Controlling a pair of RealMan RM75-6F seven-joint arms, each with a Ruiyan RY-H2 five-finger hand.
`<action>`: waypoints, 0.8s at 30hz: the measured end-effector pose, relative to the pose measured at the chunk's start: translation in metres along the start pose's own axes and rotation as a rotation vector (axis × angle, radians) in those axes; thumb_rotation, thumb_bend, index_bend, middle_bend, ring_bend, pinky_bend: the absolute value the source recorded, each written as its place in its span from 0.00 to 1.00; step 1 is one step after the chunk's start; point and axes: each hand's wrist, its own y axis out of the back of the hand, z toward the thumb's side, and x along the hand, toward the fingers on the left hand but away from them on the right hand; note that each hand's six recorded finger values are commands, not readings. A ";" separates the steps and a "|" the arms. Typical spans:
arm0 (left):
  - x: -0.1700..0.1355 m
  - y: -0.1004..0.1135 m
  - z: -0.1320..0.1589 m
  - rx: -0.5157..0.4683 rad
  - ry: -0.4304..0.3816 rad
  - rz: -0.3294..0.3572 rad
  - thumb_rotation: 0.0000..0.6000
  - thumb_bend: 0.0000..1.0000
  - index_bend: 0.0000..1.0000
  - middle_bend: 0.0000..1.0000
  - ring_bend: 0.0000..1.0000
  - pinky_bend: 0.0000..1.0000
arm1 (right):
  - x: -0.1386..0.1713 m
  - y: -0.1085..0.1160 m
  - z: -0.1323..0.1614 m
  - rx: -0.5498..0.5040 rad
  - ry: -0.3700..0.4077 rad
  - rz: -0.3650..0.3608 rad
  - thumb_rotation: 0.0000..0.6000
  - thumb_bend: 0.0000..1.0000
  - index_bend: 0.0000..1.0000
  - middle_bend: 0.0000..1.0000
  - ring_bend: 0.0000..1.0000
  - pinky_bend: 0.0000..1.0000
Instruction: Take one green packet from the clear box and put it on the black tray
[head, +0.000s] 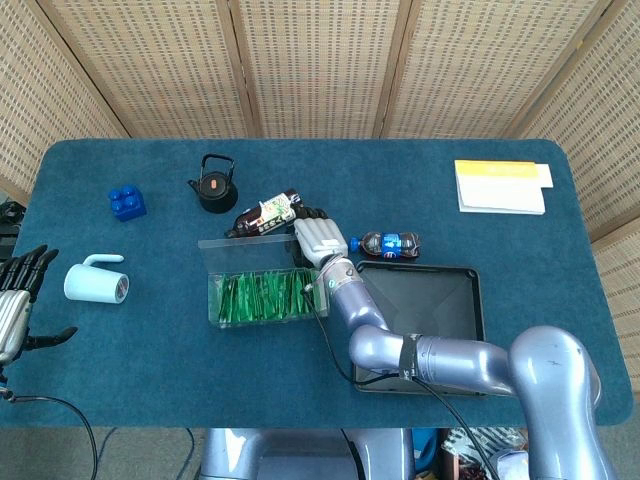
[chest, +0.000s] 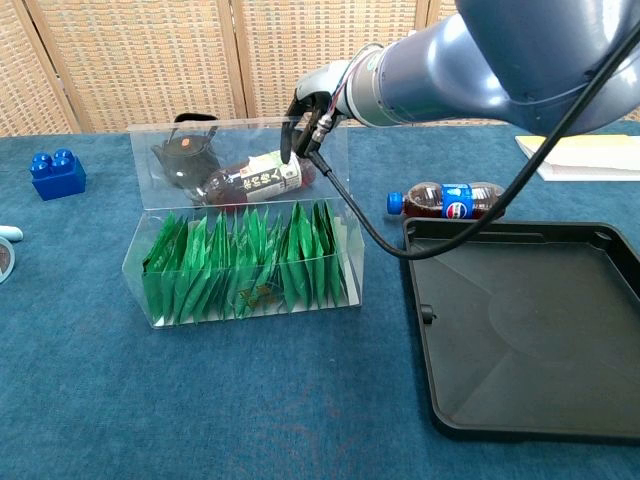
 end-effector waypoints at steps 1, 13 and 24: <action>0.000 0.000 0.000 0.000 0.001 -0.001 1.00 0.08 0.00 0.00 0.00 0.00 | 0.000 0.000 0.001 0.004 0.003 -0.003 1.00 0.62 0.14 0.00 0.00 0.00; 0.000 0.002 0.001 -0.007 -0.003 0.005 1.00 0.08 0.00 0.00 0.00 0.00 | 0.008 0.023 0.009 0.051 0.090 -0.178 1.00 0.15 0.00 0.00 0.00 0.00; -0.003 0.001 0.005 0.006 -0.020 0.007 1.00 0.08 0.00 0.00 0.00 0.00 | 0.048 0.022 0.013 0.155 0.294 -0.277 1.00 0.30 0.37 0.00 0.00 0.00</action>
